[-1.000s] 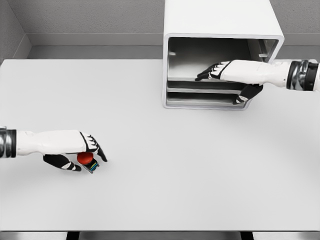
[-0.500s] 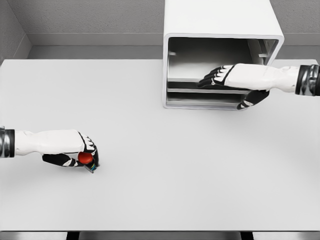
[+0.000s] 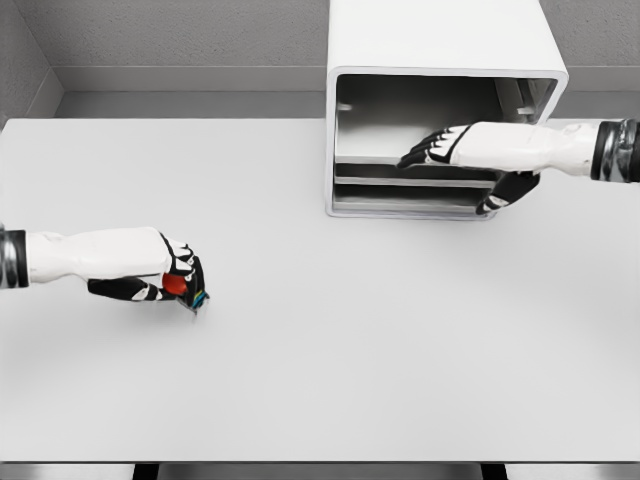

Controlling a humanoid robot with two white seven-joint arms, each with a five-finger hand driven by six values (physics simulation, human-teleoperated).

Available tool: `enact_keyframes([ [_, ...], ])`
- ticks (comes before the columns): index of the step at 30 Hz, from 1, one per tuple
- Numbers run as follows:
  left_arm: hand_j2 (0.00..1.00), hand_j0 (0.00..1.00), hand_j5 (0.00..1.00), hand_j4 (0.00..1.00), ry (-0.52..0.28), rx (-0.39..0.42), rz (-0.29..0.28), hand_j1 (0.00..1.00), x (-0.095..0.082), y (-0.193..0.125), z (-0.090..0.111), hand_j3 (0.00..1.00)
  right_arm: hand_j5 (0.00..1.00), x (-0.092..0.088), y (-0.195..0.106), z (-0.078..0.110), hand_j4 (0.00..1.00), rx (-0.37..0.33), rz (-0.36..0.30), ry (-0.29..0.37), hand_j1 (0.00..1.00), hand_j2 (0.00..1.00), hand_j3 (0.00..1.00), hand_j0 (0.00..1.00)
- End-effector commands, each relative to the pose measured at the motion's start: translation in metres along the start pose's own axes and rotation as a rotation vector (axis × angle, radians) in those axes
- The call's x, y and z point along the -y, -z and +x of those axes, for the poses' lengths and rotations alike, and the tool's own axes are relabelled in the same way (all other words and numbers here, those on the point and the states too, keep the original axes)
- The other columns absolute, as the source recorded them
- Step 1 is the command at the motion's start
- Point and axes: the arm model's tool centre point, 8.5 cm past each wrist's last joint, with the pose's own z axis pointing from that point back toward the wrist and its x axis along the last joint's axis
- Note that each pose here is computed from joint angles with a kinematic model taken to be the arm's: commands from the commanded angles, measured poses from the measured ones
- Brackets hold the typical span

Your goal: Slide open multi-storey tabletop storage cabinets and put open load switch and slide close multi-storey tabletop storage cabinets

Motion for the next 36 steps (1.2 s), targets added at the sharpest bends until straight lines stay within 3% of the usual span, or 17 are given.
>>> enact_keyframes([
  [1,0.43,0.43,0.43,0.43,0.012,0.003,0.030,0.43,-0.011,0.000,0.001,0.43,1.00,-0.004,0.005,-0.009,1.00,-0.015,0.007,0.029,1.00,1.00,1.00,1.00],
  [6,0.43,0.43,0.43,0.43,0.039,0.006,0.063,0.43,-0.025,0.001,0.001,0.43,1.00,0.005,0.002,-0.010,1.00,-0.019,-0.016,0.024,1.00,1.00,1.00,1.00],
  [13,0.43,0.43,0.43,0.43,0.068,0.018,0.094,0.43,-0.040,0.005,0.004,0.43,1.00,0.001,0.007,-0.025,1.00,-0.050,-0.007,0.064,1.00,1.00,1.00,1.00],
  [18,0.43,0.43,0.43,0.43,0.093,0.022,0.114,0.43,-0.052,0.007,0.004,0.43,1.00,-0.002,0.011,-0.024,1.00,-0.047,0.000,0.063,1.00,1.00,1.00,1.00],
  [30,0.43,0.43,0.43,0.43,0.115,0.038,0.142,0.43,-0.070,0.025,0.000,0.43,1.00,0.002,0.015,-0.004,1.00,0.007,0.007,0.019,1.00,1.00,1.00,1.00],
  [36,0.43,0.43,0.43,0.43,0.111,0.034,0.133,0.43,-0.073,0.033,-0.007,0.43,1.00,-0.007,0.008,0.009,1.00,0.032,0.032,-0.003,1.00,1.00,1.00,1.00],
])
